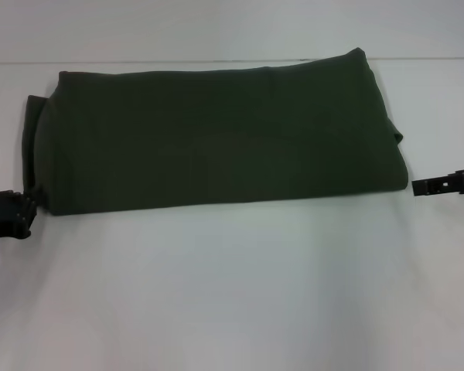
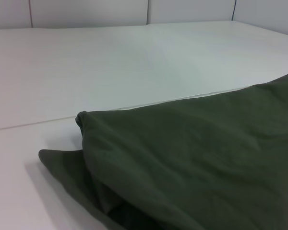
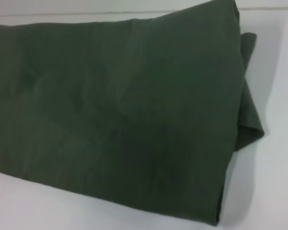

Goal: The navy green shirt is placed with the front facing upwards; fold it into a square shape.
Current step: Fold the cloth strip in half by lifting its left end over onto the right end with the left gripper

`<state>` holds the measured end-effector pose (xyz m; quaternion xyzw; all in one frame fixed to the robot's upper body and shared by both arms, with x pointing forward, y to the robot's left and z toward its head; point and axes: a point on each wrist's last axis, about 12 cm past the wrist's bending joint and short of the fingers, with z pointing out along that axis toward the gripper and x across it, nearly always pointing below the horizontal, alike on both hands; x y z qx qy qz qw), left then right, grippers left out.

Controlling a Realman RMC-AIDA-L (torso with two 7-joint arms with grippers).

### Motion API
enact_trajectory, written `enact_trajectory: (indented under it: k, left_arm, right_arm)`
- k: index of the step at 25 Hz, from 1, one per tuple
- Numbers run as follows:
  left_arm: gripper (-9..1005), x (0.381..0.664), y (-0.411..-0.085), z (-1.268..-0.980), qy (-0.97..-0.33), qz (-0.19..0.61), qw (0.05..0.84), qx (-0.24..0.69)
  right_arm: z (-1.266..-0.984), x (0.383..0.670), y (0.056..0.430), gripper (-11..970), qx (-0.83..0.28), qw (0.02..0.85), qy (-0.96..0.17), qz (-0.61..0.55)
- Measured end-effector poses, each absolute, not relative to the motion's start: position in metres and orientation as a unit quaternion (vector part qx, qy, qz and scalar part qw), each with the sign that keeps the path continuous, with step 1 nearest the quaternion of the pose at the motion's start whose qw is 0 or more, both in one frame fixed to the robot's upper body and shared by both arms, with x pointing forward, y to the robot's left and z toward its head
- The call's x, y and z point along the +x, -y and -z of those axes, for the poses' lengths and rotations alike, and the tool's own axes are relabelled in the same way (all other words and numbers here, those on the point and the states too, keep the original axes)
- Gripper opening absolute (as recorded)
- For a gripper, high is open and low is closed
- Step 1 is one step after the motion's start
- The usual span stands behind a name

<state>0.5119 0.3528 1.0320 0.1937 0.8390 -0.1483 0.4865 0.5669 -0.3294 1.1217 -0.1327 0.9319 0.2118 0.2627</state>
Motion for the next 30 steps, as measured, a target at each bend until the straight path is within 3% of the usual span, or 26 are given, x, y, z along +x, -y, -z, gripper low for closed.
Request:
enact_trajectory:
  k: [17, 30]
  left_arm:
    - [4, 0.516, -0.343, -1.03, -0.837, 0.159, 0.482, 0.203]
    - [4, 0.518, -0.34, -1.03, -0.836, 0.164, 0.483, 0.204]
  right_arm:
    - [-1.098, 0.588, 0.308, 755, -0.157, 0.266, -0.933, -0.185]
    - [-1.084, 0.591, 0.304, 733, -0.165, 0.281, -0.928, -0.179]
